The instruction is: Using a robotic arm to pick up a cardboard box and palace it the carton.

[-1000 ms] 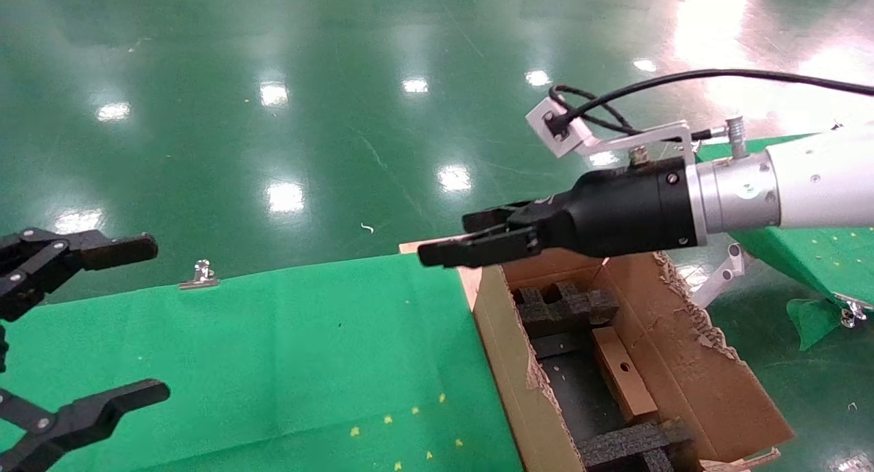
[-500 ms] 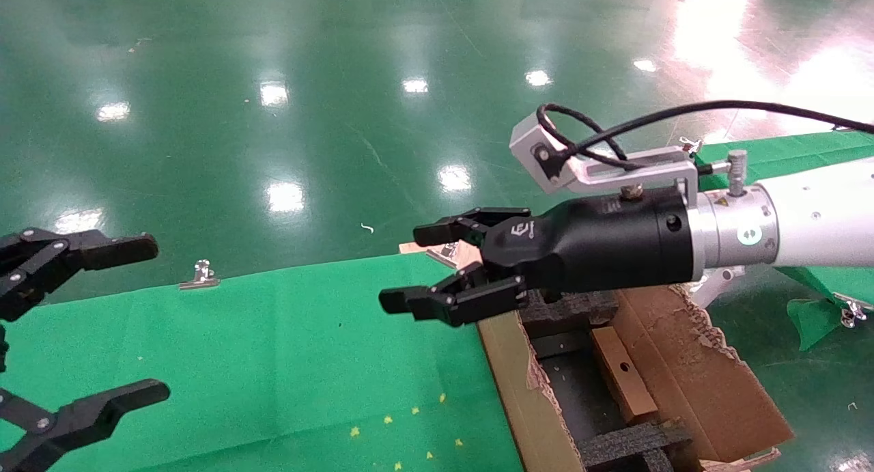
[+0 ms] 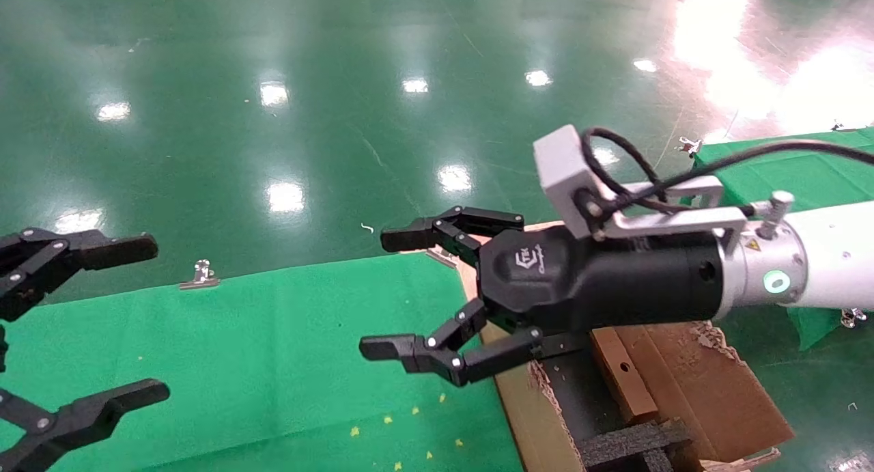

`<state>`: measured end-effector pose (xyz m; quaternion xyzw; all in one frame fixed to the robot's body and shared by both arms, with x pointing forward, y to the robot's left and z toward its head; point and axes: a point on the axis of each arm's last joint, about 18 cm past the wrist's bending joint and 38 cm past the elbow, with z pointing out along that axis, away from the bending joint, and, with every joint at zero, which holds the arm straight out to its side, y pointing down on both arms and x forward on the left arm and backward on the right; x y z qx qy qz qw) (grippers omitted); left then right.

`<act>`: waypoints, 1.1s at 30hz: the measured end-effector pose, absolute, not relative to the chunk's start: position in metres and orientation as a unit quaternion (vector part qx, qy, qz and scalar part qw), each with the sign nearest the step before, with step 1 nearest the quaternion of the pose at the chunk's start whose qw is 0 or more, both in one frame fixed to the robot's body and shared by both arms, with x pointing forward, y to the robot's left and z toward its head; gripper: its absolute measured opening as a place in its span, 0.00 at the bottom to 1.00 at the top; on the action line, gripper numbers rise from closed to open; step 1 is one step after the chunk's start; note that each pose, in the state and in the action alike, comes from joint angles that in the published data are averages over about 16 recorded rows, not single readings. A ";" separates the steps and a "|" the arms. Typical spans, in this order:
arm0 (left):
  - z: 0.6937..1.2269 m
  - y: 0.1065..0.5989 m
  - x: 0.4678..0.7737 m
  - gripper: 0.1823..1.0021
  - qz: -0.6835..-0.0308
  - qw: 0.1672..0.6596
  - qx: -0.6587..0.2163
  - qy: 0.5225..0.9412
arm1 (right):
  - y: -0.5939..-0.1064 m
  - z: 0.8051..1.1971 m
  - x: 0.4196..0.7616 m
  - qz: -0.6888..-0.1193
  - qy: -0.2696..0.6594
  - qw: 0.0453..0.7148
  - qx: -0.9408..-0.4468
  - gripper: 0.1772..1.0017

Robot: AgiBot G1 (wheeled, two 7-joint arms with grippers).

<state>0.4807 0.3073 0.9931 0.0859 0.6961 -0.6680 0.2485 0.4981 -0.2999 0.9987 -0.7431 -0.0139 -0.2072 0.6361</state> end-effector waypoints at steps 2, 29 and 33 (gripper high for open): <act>0.993 0.307 0.481 1.00 -0.668 0.248 0.086 0.696 | -0.300 0.997 0.494 -0.213 -0.032 0.641 -0.736 1.00; 0.993 0.307 0.481 1.00 -0.668 0.249 0.086 0.696 | -0.302 0.992 0.474 -0.244 -0.105 0.661 -0.702 1.00; 0.993 0.307 0.481 1.00 -0.668 0.249 0.086 0.696 | -0.302 0.992 0.474 -0.243 -0.104 0.660 -0.703 1.00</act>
